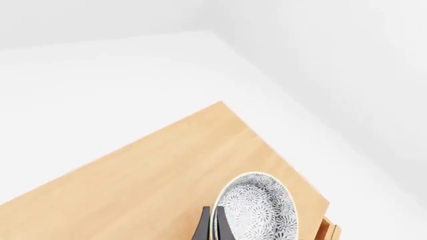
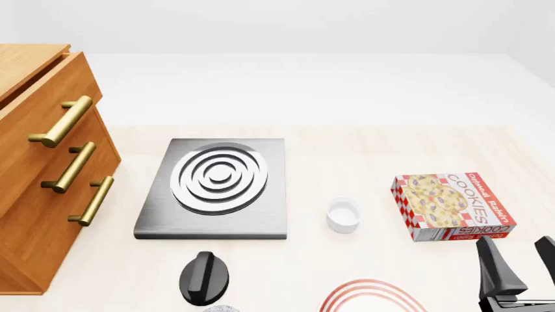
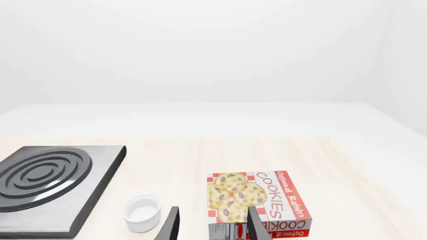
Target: Pick the akita bowl on the wooden cabinet and place it on the plate.
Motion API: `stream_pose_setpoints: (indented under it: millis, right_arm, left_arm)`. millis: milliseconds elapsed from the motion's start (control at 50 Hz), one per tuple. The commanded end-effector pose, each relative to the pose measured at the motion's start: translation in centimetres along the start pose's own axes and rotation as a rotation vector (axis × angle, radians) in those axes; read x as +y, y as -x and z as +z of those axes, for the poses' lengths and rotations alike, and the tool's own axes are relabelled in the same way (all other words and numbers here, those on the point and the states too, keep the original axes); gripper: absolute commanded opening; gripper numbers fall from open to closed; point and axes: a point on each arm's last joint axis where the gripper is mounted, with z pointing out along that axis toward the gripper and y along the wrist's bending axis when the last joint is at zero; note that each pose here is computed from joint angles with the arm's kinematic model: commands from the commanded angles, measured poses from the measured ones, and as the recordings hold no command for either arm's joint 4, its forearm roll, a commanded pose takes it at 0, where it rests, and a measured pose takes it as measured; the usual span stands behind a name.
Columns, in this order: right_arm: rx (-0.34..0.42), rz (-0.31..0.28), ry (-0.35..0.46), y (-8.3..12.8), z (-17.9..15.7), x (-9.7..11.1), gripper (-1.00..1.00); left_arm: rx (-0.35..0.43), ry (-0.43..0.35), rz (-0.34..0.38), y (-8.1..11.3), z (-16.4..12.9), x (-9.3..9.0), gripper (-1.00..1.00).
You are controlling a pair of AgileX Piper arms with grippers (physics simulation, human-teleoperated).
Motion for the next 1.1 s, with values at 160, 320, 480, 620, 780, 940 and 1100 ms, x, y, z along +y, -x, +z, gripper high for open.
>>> stream_pose_setpoints:
  millis: [160,320,480,620,780,940,1100]
  right_arm:
    - [0.000,0.000,0.000,0.0,0.0,0.0,1.00]
    - [0.000,0.000,0.000,0.0,0.0,0.0,1.00]
    - [0.000,0.000,0.000,0.0,0.0,0.0,1.00]
    - [0.000,0.000,0.000,0.0,0.0,0.0,1.00]
    - [0.000,0.000,0.000,0.0,0.0,0.0,1.00]
    - [0.000,0.000,0.000,0.0,0.0,0.0,1.00]
    - [0.000,0.000,0.000,0.0,0.0,0.0,1.00]
  left_arm:
    - [-0.008,-0.049,-0.143,0.8,-3.1,-1.5,-1.00]
    - [0.000,-0.086,-0.182,1.0,-4.9,-2.6,-1.00]
    - [0.043,-0.139,-0.228,0.4,-6.1,-4.0,-1.00]
    - [0.056,-0.169,-0.244,0.5,-6.9,-4.8,-1.00]
    - [0.061,-0.214,-0.259,0.7,-8.0,-5.8,-1.00]
    - [0.077,-0.256,-0.261,0.5,-8.7,-6.7,-1.00]
    - [0.084,-0.299,-0.257,0.7,-9.4,-7.7,-1.00]
